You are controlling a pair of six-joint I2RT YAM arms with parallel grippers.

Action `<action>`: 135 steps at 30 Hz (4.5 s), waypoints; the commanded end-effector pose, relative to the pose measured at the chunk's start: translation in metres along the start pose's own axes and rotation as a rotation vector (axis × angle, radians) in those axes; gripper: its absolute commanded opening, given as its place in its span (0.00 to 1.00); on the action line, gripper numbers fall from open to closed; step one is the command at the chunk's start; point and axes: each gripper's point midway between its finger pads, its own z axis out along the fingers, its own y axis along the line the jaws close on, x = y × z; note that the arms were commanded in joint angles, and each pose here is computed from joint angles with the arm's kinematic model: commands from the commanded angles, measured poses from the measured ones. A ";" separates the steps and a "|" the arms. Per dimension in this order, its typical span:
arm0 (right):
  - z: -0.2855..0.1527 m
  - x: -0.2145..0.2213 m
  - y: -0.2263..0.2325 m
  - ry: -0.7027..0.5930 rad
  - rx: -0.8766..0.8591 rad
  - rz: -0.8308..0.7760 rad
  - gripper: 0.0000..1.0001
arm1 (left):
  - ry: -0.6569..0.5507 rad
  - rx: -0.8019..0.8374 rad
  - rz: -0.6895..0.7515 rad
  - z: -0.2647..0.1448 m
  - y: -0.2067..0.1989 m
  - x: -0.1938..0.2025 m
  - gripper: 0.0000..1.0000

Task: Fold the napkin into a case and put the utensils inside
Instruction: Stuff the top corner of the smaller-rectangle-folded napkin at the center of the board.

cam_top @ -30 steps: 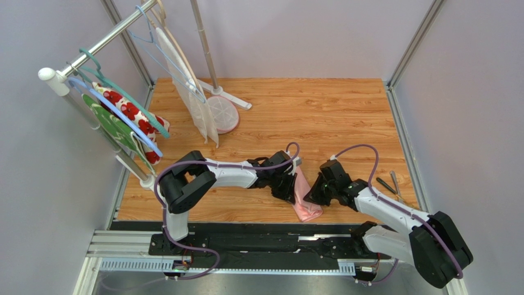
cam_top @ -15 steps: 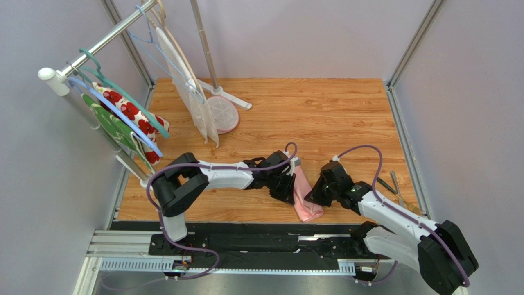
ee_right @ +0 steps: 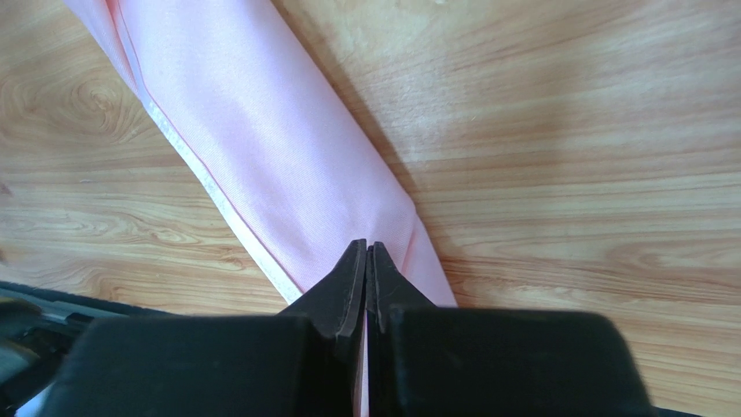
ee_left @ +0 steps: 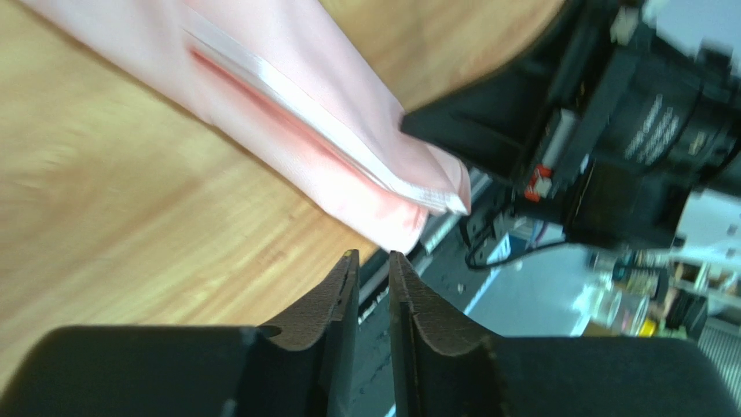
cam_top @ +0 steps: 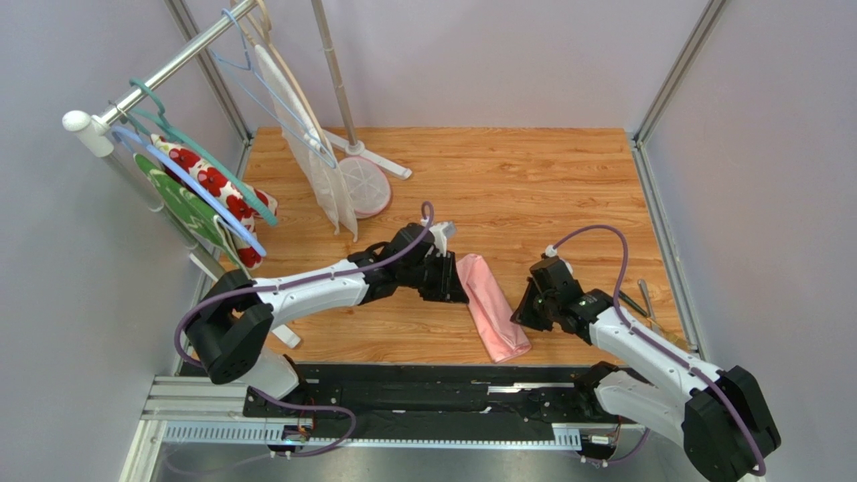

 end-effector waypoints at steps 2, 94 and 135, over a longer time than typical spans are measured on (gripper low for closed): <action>-0.010 -0.027 -0.004 -0.085 0.054 -0.103 0.03 | -0.109 0.010 -0.067 -0.004 -0.001 -0.042 0.26; 0.002 -0.013 0.037 -0.013 -0.336 0.075 0.00 | -0.065 0.196 -0.379 0.073 -0.013 -0.035 0.00; 0.036 -0.016 -0.019 -0.160 -0.140 0.285 0.00 | 0.078 0.191 -0.380 0.092 -0.002 0.017 0.00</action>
